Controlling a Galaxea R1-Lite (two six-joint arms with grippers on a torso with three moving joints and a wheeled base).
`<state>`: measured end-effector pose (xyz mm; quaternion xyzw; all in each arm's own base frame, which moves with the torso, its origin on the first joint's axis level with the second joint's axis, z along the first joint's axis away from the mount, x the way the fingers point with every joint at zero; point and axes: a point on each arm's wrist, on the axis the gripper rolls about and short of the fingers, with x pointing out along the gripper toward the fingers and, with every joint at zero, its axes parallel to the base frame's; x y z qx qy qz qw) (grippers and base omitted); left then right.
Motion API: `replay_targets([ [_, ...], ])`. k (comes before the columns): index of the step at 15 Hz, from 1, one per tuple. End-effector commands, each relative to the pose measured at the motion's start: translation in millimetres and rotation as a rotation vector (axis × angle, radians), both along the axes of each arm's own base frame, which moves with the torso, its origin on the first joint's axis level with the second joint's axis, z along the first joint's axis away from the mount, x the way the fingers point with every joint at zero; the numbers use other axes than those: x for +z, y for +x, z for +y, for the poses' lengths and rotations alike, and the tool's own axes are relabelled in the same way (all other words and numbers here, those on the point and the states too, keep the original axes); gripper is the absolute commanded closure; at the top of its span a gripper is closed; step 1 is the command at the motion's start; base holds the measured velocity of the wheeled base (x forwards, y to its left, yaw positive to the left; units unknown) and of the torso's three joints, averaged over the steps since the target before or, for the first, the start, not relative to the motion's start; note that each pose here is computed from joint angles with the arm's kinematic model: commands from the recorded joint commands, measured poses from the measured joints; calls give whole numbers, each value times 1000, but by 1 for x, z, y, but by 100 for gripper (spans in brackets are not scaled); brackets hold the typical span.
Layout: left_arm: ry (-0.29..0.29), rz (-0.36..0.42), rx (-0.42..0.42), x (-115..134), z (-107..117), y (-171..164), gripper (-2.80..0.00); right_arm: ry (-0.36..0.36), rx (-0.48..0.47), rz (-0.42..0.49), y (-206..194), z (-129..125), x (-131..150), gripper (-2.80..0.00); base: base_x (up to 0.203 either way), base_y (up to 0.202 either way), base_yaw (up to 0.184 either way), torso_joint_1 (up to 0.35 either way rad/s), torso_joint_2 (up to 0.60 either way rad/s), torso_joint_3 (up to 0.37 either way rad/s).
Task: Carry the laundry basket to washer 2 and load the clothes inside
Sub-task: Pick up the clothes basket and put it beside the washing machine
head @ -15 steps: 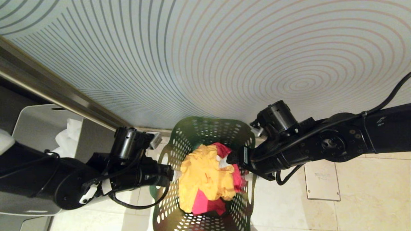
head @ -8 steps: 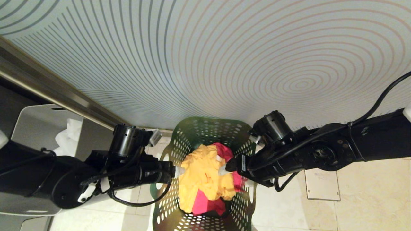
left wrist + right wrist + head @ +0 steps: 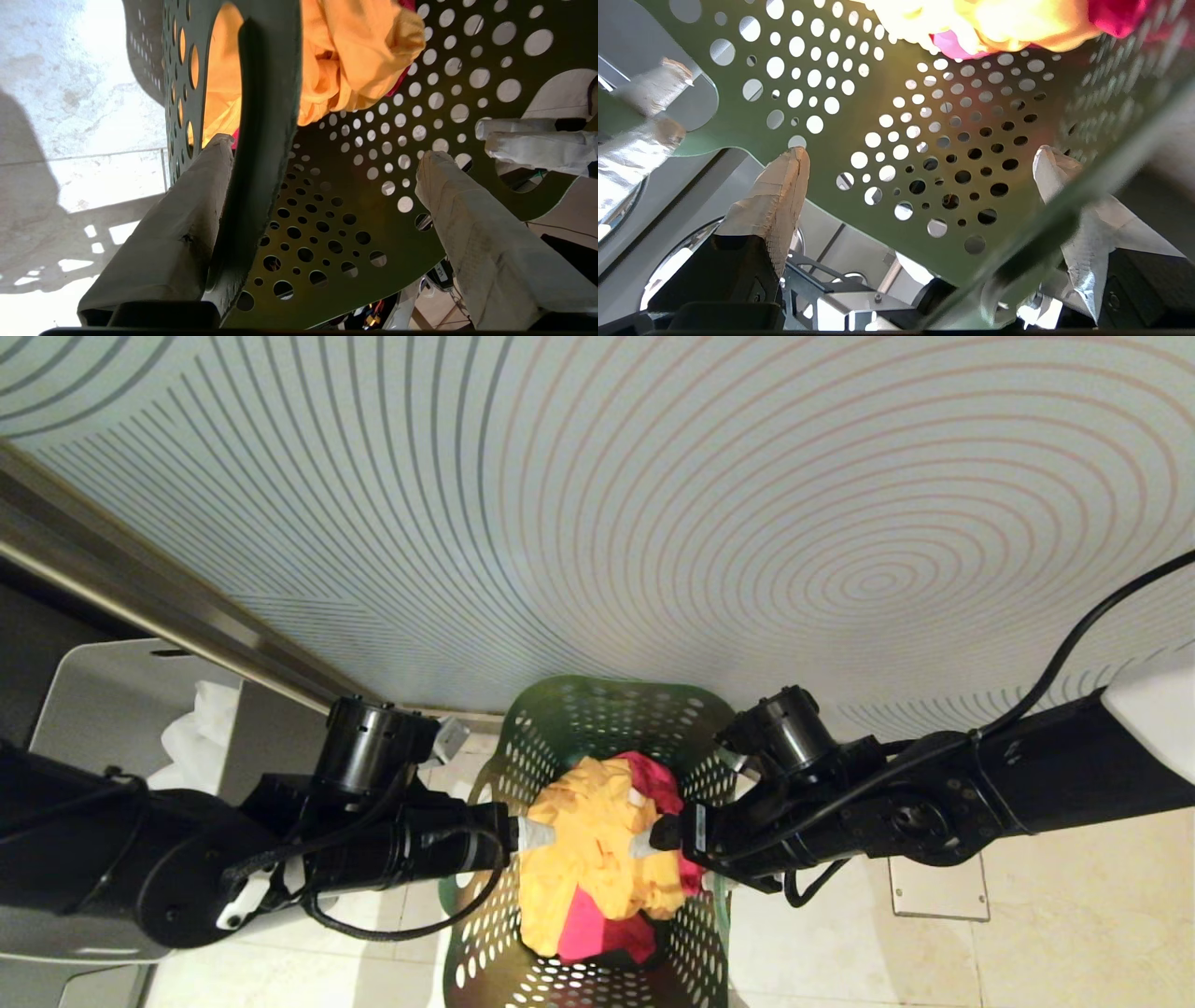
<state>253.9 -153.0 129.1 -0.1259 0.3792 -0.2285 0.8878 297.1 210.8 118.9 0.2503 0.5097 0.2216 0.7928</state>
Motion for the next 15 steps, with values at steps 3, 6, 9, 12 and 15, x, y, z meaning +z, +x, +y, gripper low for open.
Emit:
replay_targets([
  [3, 9, 24, 1, -18, -7, 11, -280, 10, -2, -8, 3, 2, -2, -280, 0, 0, 0, 0, 0, 0],
  [6, -4, 26, -2, -24, -10, 17, -280, 8, -2, -5, 3, 2, -3, -280, 0, 0, 0, 0, 0, 0],
  [9, 0, 44, -12, -30, -12, 19, -280, 2, -3, -2, 6, 4, -7, -280, 0, 0, 0, 0, 0, 0],
  [12, -9, 23, -10, -31, -14, 22, 0, -21, -25, -16, 7, 4, -9, 0, 0, 0, 0, 0, 0, 0],
  [15, -9, 22, -9, -30, -13, 21, 0, -20, -25, -16, 7, 4, -9, 0, 0, 0, 0, 0, 0, 0],
])
